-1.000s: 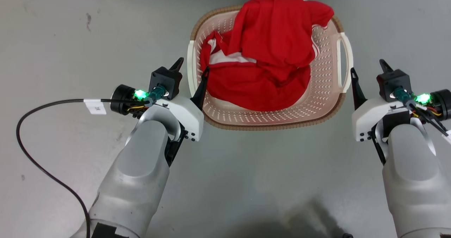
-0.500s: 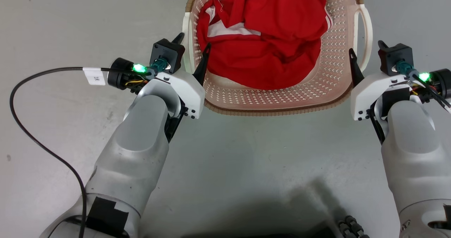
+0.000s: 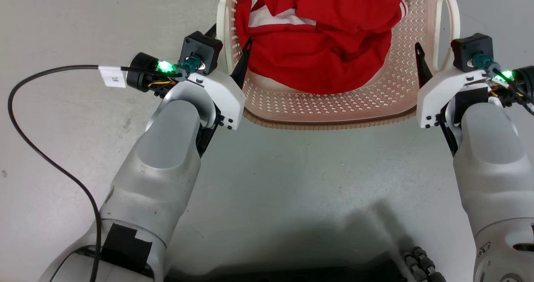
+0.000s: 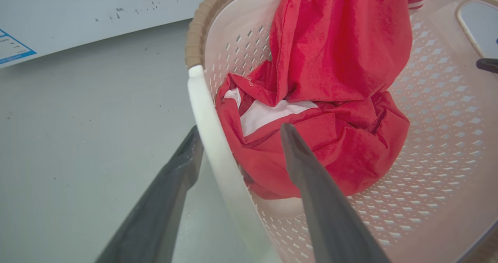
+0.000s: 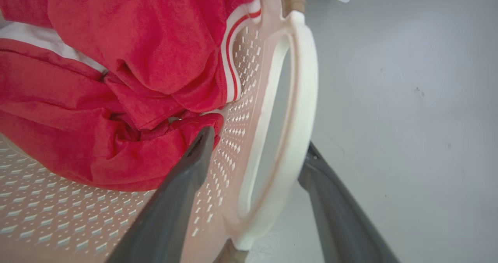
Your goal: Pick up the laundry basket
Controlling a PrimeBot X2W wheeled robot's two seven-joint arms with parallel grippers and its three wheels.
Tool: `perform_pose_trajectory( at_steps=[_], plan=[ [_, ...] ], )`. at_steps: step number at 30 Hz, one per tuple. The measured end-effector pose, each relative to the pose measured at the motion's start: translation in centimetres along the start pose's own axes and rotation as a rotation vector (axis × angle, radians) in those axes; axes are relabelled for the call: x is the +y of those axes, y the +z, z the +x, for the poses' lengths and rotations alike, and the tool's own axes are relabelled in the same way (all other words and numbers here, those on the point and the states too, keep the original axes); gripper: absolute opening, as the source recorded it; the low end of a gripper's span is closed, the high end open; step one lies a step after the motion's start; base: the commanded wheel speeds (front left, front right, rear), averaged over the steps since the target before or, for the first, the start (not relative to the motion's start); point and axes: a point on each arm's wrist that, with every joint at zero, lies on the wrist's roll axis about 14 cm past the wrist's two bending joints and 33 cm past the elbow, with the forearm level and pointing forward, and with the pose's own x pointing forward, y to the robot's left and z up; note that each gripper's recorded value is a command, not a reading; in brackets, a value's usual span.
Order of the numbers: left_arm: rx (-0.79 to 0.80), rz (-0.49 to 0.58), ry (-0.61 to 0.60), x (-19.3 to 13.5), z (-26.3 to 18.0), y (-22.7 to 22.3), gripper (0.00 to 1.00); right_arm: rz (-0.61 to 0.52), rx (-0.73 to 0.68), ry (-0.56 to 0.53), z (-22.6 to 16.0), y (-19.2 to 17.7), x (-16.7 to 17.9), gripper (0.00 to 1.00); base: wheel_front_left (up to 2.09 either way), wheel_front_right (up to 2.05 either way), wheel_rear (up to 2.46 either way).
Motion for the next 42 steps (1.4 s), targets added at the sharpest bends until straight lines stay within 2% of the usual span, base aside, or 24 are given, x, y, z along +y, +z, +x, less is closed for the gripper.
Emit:
perform_pose_trajectory(
  at_steps=[11, 12, 13, 14, 26, 42],
  plan=[
    [0.039, -0.003, -0.010, -0.1, 0.5, -1.8, 1.00, 0.020, 0.061, 0.018, 0.8, -1.7, 0.6, 1.00, 0.00, 0.00, 0.00],
    [0.039, -0.003, -0.010, -0.1, 0.5, -1.8, 0.82, 0.020, 0.061, 0.018, 0.8, -1.7, 0.6, 0.59, 0.00, 0.00, 0.00],
    [0.041, -0.003, -0.012, -0.1, 0.7, -1.9, 0.38, 0.027, 0.066, 0.016, 1.0, -1.9, 0.7, 0.37, 0.00, 0.00, 0.00],
    [0.043, -0.002, -0.015, -0.2, 0.7, -2.0, 0.00, 0.030, 0.069, 0.016, 1.1, -1.9, 0.7, 0.00, 0.00, 0.00, 0.00],
    [0.037, 0.001, 0.006, 0.5, 0.6, -1.4, 0.00, 0.034, 0.061, 0.018, 1.2, -1.4, 0.8, 0.00, 0.00, 0.00, 0.00],
    [-0.019, 0.015, 0.043, 0.7, -2.6, 3.2, 0.00, -0.027, -0.021, 0.039, -1.7, 3.7, 0.7, 0.00, 0.00, 0.00, 0.00]
  ],
)
